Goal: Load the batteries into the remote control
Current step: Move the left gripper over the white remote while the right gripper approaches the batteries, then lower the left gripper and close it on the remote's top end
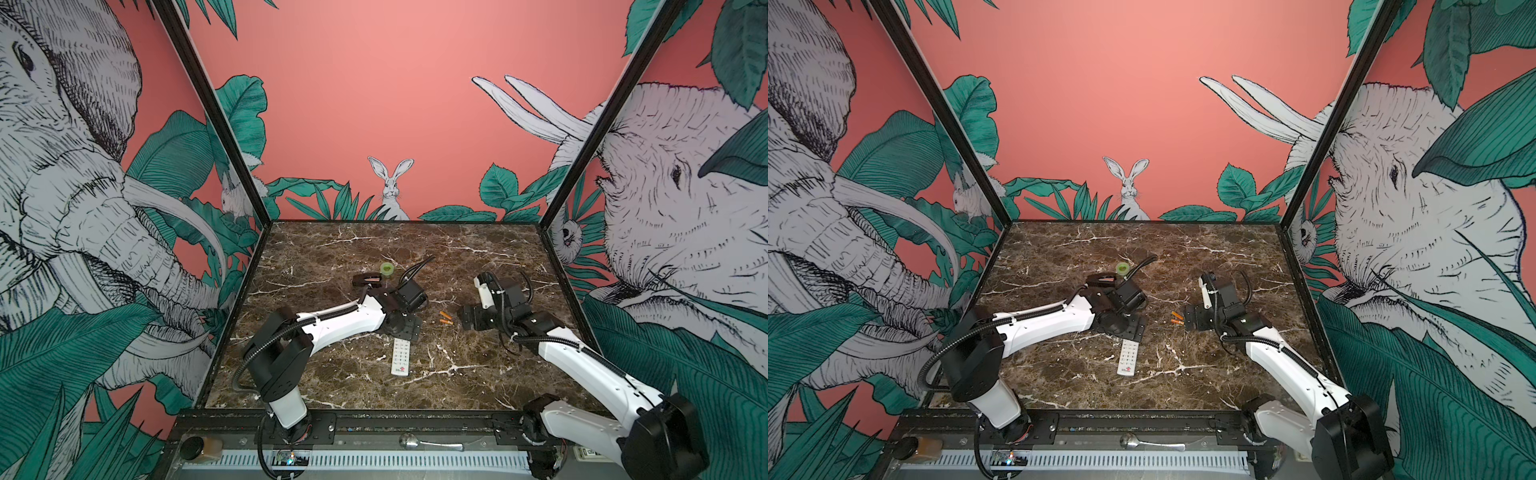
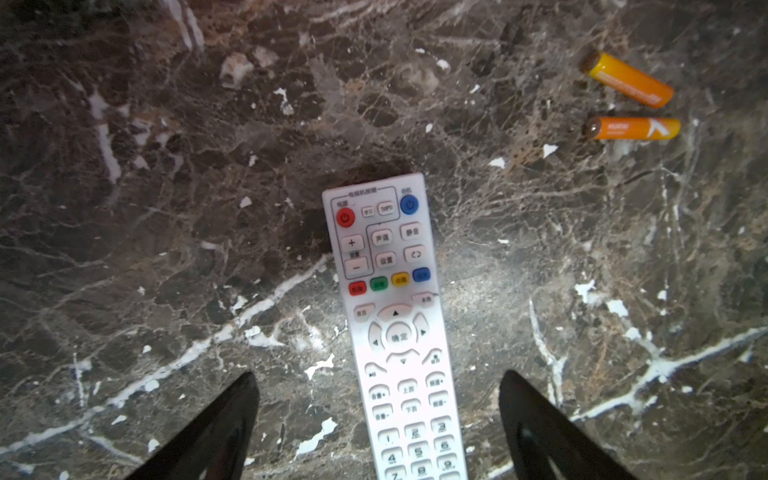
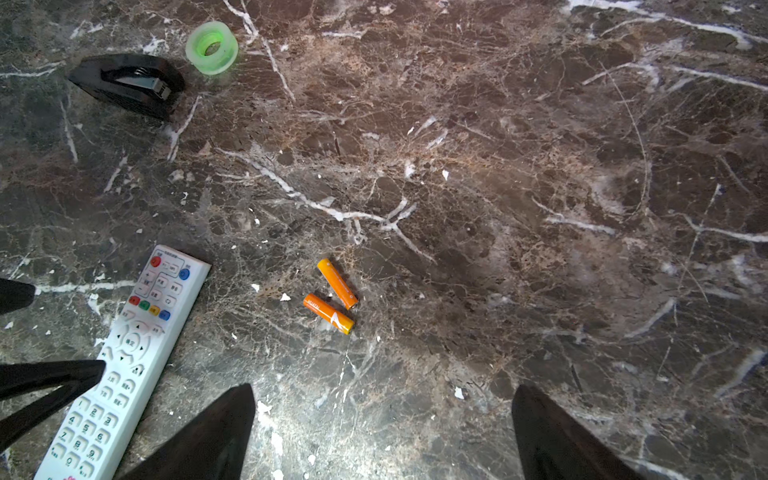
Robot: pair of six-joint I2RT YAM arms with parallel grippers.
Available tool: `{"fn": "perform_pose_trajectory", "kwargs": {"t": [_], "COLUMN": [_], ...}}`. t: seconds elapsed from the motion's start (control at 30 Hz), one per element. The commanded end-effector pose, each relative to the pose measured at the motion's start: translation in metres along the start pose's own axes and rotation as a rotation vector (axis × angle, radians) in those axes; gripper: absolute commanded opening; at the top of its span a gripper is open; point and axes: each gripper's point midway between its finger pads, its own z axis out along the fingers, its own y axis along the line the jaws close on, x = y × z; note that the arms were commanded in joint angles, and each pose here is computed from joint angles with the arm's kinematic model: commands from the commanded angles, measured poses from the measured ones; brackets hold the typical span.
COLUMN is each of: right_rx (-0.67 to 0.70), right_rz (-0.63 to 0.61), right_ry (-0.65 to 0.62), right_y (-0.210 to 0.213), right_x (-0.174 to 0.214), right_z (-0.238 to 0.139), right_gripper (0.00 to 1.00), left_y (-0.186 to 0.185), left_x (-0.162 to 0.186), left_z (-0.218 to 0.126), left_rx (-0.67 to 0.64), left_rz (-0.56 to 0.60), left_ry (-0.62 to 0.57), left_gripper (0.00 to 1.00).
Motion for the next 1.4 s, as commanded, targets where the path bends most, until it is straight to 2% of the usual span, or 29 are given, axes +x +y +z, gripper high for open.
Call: {"fn": "perform_pose_trajectory", "kwargs": {"t": [0.0,0.87,1.37], "right_rx": [-0.001,-0.029,-0.013], "right_rz": [-0.017,0.001,0.0], "right_ry": [-0.016,-0.047,-0.062], "right_y": [0.002,0.006,0.002], "right_x": [-0.004,-0.004,-0.005], "right_z": [0.0,0.002,-0.004], "right_gripper": [0.99,0.99,0.99], "left_y": [-0.005,-0.016,-0.011], "left_x": [-0.007,-0.003,-0.006], "left_z": [0.0,0.033,0.038], "left_rx": [-0.015,-0.093,-0.127], "left_rz": [-0.038,-0.029,-0.06], "left_ry": [-0.019,0.037,0.024], "left_gripper": [0.92,0.85,0.75]}}
